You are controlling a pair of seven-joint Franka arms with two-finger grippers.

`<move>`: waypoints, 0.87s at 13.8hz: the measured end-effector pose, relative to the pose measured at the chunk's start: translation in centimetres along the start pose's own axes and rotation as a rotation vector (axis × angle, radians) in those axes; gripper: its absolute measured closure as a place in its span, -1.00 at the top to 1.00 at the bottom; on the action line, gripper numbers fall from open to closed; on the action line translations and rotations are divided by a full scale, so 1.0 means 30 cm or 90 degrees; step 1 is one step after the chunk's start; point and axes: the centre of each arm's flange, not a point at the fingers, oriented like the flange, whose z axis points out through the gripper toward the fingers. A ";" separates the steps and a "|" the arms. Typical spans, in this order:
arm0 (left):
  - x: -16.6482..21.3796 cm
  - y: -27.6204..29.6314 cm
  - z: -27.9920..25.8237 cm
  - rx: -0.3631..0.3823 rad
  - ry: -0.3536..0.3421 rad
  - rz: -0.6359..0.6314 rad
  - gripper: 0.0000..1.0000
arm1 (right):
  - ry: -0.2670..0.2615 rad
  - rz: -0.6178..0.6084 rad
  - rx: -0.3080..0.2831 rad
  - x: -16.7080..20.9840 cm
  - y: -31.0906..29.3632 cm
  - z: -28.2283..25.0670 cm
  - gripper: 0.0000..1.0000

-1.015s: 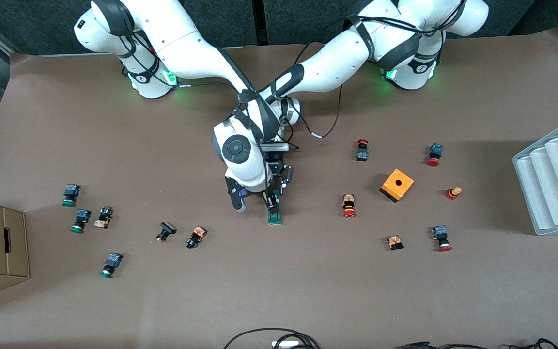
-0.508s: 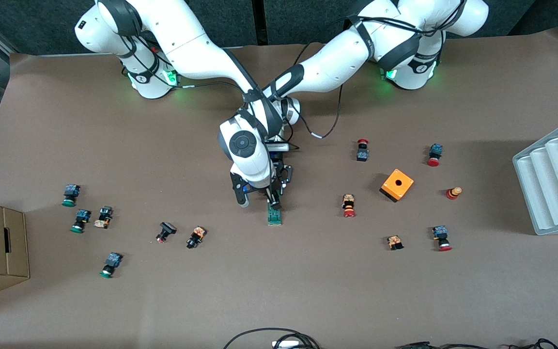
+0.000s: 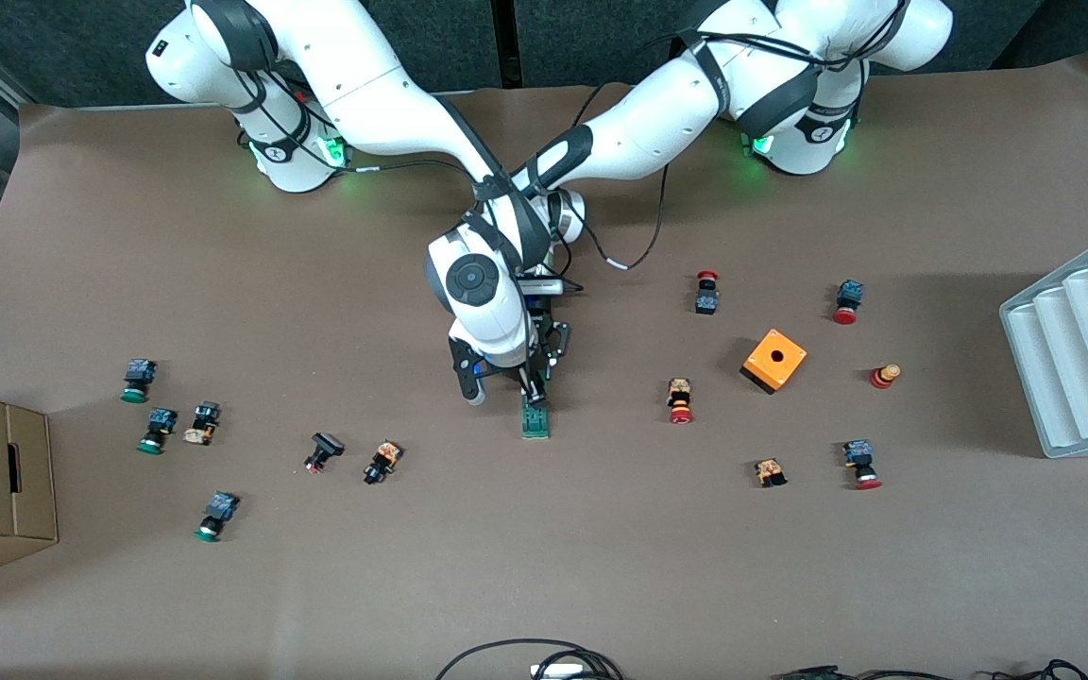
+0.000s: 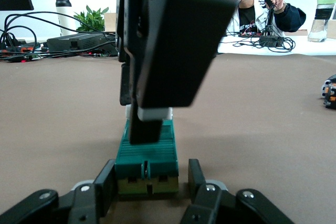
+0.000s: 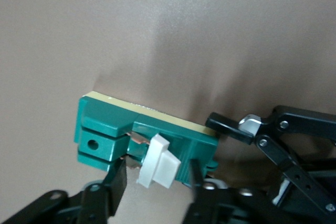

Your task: Close load switch with both arms

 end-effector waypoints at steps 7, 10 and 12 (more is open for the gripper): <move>0.000 0.000 0.000 0.000 0.000 0.000 0.22 | -0.003 0.000 0.005 -0.001 -0.010 -0.018 -0.22; 0.000 0.000 0.000 0.000 0.000 0.000 0.22 | -0.003 0.003 0.001 -0.001 -0.008 -0.020 -0.37; 0.000 0.000 0.000 0.000 0.000 0.000 0.22 | -0.005 0.007 0.000 0.002 -0.010 -0.022 -0.37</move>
